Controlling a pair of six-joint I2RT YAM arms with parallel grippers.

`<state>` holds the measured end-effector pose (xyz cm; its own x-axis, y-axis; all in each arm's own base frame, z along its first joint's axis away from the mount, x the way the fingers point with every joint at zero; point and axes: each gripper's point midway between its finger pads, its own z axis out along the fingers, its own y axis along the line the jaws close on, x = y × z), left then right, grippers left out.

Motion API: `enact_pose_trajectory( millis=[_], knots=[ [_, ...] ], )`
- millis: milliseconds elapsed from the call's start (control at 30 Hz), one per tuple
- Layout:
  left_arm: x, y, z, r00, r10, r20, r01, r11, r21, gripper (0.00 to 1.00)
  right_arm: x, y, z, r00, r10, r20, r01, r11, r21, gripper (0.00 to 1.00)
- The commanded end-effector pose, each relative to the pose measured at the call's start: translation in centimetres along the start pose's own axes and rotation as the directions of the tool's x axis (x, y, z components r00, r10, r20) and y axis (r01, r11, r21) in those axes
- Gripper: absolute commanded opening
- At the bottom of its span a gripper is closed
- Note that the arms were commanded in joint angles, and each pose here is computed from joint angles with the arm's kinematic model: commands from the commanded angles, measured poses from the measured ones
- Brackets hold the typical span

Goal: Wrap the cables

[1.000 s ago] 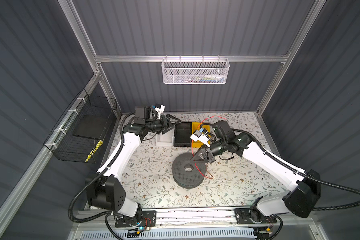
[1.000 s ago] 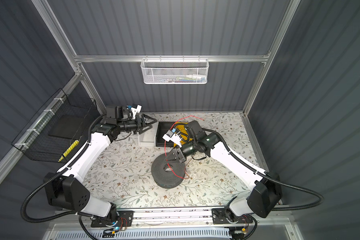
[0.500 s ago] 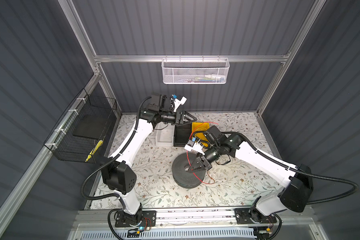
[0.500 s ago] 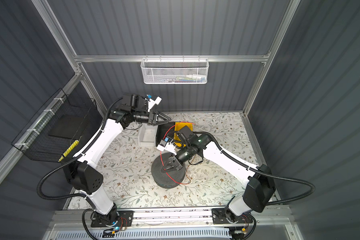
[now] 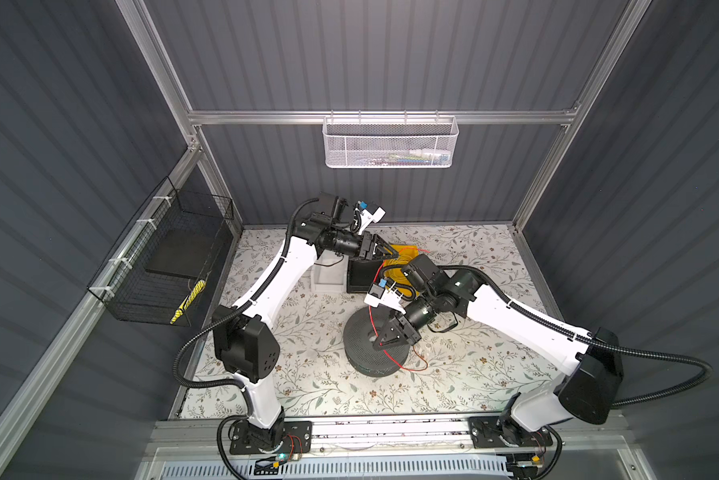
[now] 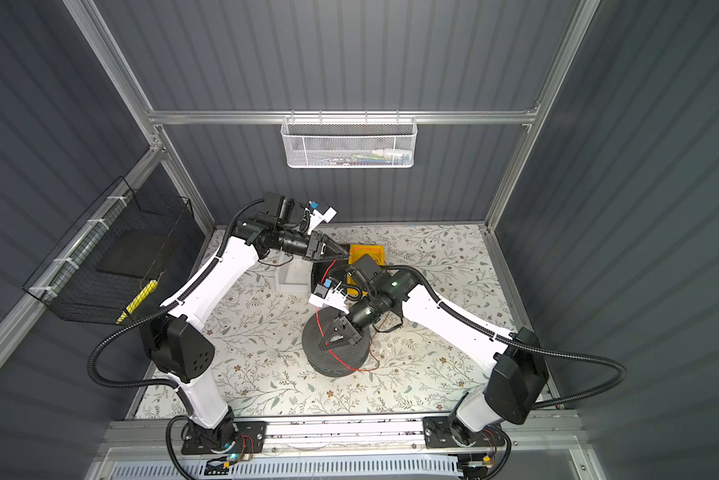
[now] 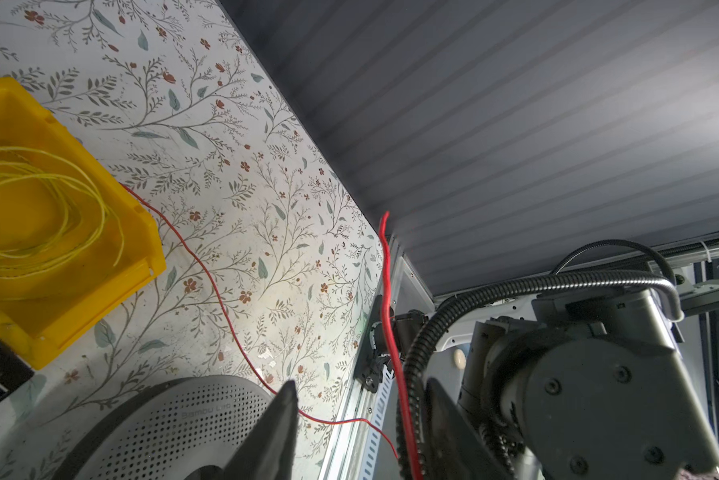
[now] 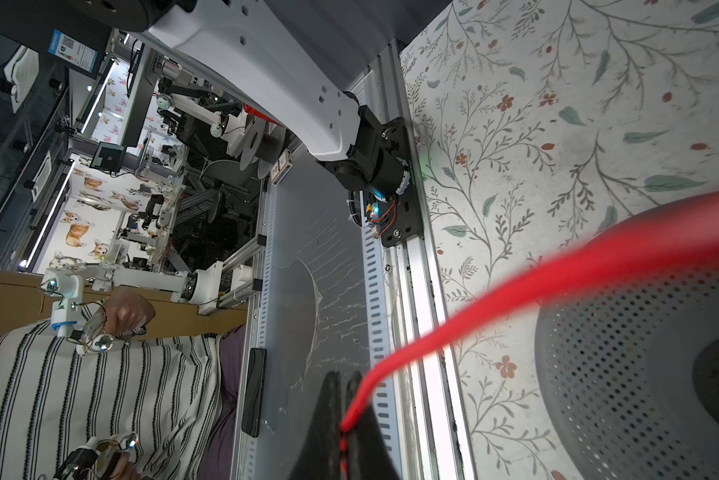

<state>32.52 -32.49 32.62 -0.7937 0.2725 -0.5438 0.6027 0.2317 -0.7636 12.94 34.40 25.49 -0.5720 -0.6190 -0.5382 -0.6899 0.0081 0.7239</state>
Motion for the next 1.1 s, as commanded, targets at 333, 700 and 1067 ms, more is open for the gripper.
enact_pose_trajectory(
  millis=[333,700,1067],
  knots=[
    [-0.8,-3.1,-1.6,0.993,0.095,0.074,-0.095,0.995,-0.003,0.0,0.6,-0.7,0.4,0.998,0.053,-0.025,-0.052,0.999,0.009,0.0],
    [-5.2,-2.2,-10.6,0.842,0.031,0.538,0.071,0.983,-0.169,0.0,2.3,-3.9,-1.9,0.998,0.063,0.025,-0.068,0.966,0.25,0.0],
    [6.6,6.6,-16.7,0.501,-0.067,0.863,0.613,0.731,-0.299,0.0,8.4,-8.6,-2.1,0.963,0.263,-0.064,-0.211,0.877,0.433,0.0]
  ],
)
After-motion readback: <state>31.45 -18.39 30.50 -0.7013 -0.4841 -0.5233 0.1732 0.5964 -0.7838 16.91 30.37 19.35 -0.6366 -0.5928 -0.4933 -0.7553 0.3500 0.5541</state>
